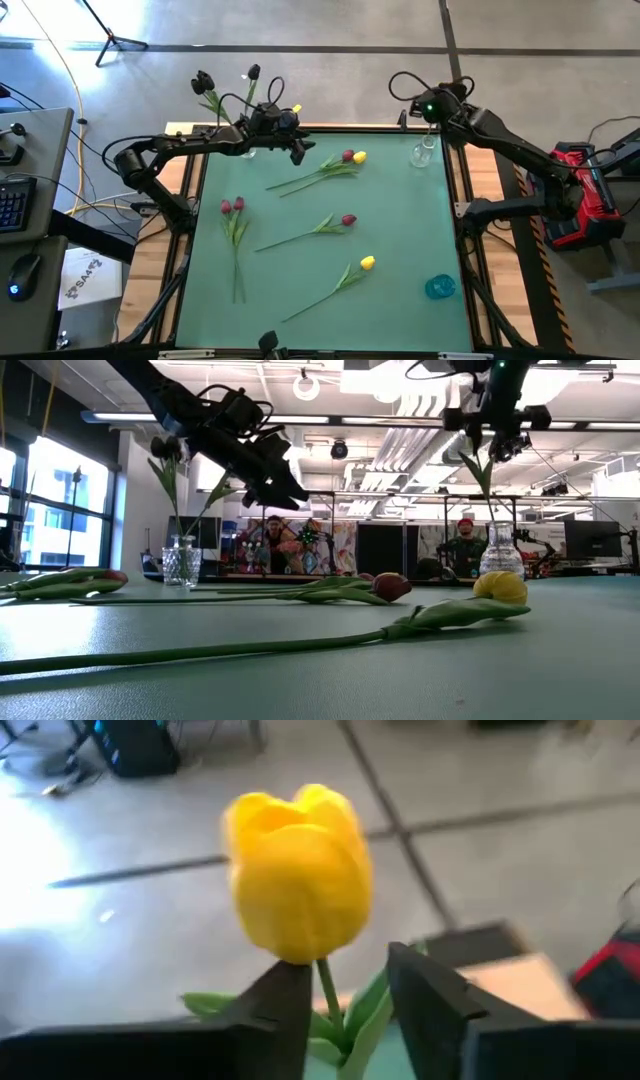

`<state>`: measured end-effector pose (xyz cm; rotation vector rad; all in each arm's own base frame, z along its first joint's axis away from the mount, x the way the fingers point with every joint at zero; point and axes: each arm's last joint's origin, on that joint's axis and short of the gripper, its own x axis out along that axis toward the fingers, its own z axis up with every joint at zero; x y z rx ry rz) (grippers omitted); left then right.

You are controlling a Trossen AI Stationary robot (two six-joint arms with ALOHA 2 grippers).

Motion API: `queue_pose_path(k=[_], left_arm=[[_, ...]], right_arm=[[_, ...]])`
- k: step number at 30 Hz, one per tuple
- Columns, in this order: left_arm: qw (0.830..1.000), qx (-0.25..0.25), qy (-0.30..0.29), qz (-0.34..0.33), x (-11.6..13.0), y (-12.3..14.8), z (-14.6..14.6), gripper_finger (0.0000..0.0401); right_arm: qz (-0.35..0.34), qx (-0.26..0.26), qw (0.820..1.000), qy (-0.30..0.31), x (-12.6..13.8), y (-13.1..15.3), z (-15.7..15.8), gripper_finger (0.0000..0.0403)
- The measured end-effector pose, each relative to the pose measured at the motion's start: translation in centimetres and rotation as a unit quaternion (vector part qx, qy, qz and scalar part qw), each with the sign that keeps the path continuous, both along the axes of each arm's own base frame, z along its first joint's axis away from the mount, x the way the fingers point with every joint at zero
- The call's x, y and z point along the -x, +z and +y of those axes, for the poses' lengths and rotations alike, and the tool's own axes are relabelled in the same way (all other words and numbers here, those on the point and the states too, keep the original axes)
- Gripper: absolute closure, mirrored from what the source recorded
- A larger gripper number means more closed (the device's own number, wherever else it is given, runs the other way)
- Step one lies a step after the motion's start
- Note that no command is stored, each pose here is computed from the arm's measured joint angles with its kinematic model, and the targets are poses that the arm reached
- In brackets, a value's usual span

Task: Sort flowers into vase by color
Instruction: Put the yellow flower into the right transparent vase

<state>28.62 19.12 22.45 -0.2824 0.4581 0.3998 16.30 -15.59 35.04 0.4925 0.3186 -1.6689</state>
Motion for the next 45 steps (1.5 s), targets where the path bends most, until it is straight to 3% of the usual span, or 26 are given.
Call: queue_pose_path(k=[3, 9, 16, 24, 27, 37, 45], left_arm=[[0.999, 0.010, -0.036, 0.005, -0.3, -0.5, -0.3, 0.0204], [0.995, 0.050, -0.072, 0.052, -1.8, -4.1, -1.0, 0.0204], [0.988, 0.101, -0.074, 0.088, -2.7, -6.6, -2.2, 0.0204], [0.979, 0.112, -0.073, 0.153, -2.5, -7.4, -3.6, 0.0204], [0.975, 0.094, -0.083, 0.183, -2.6, -8.0, -4.3, 0.0204], [0.978, 0.050, -0.068, 0.190, -4.2, -10.4, -4.8, 0.0204], [0.977, 0.049, -0.069, 0.198, -4.8, -12.3, -4.8, 0.0204]], right_arm=[[-0.040, -0.043, 0.998, 0.013, 0.0, -0.4, 0.3, 0.0245], [-0.102, -0.108, 0.987, 0.064, -0.5, -0.7, 1.2, 0.0209], [-0.101, -0.094, 0.988, 0.063, 1.2, 1.5, 3.6, 0.0203], [-0.134, -0.066, 0.984, 0.094, 3.5, 4.7, 6.1, 0.0203], [-0.142, -0.059, 0.982, 0.109, 3.7, 5.2, 6.6, 0.0203], [-0.121, -0.060, 0.972, 0.191, 2.1, 5.3, 7.8, 0.0204], [-0.140, -0.051, 0.960, 0.237, 1.2, 5.7, 9.0, 0.0217]])
